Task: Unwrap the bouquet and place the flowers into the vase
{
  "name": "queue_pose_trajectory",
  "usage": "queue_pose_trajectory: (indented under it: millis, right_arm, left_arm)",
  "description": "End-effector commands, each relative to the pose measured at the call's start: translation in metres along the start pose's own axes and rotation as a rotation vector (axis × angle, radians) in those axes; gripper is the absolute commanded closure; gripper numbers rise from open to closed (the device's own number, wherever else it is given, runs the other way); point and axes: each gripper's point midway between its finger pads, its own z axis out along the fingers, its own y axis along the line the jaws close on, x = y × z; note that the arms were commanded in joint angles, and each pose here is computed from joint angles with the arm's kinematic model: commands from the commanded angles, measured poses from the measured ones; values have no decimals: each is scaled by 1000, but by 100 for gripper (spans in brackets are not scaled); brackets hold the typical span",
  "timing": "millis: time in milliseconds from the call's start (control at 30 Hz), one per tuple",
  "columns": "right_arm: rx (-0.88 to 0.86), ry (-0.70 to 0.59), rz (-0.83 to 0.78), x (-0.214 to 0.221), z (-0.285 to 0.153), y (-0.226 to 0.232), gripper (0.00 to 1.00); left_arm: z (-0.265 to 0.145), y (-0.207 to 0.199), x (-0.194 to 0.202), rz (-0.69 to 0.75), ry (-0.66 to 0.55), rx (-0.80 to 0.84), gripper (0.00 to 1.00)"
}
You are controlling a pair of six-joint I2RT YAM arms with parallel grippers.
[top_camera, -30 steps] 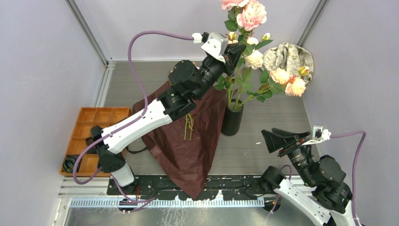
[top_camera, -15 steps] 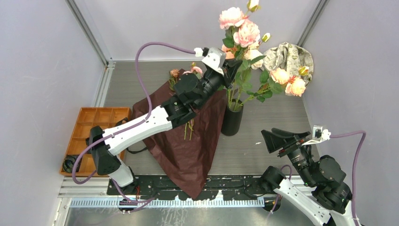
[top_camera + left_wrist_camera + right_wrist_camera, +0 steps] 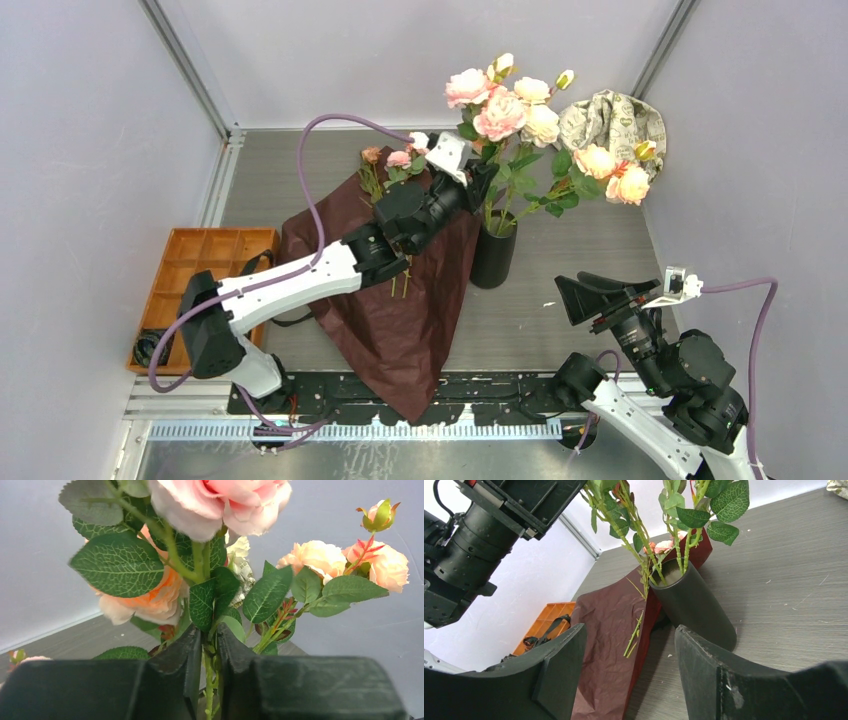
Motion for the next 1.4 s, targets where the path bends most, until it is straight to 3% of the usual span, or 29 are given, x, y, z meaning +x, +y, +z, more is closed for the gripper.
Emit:
queue_pose_trajectory:
  millis: [0, 400, 900, 1200, 1367]
  right_arm:
    - [-25, -30, 7, -10, -3, 6, 29]
    - [-27, -28, 13, -10, -3, 6, 29]
    - [-61, -38, -3, -22, -3, 18, 26]
    - [-101, -27, -13, -25, 10, 35, 26]
    - [-127, -62, -42, -52, 17, 55, 26]
  left_arm:
    - [-18, 9, -50, -81, -114, -31, 78]
    - [-36, 20, -6, -77, 9, -66, 56]
    - [-83, 36, 41, -91, 211, -97, 55]
    - [-137, 68, 40, -116, 220, -188, 55]
    - [-175, 89, 35, -167, 206, -264, 56]
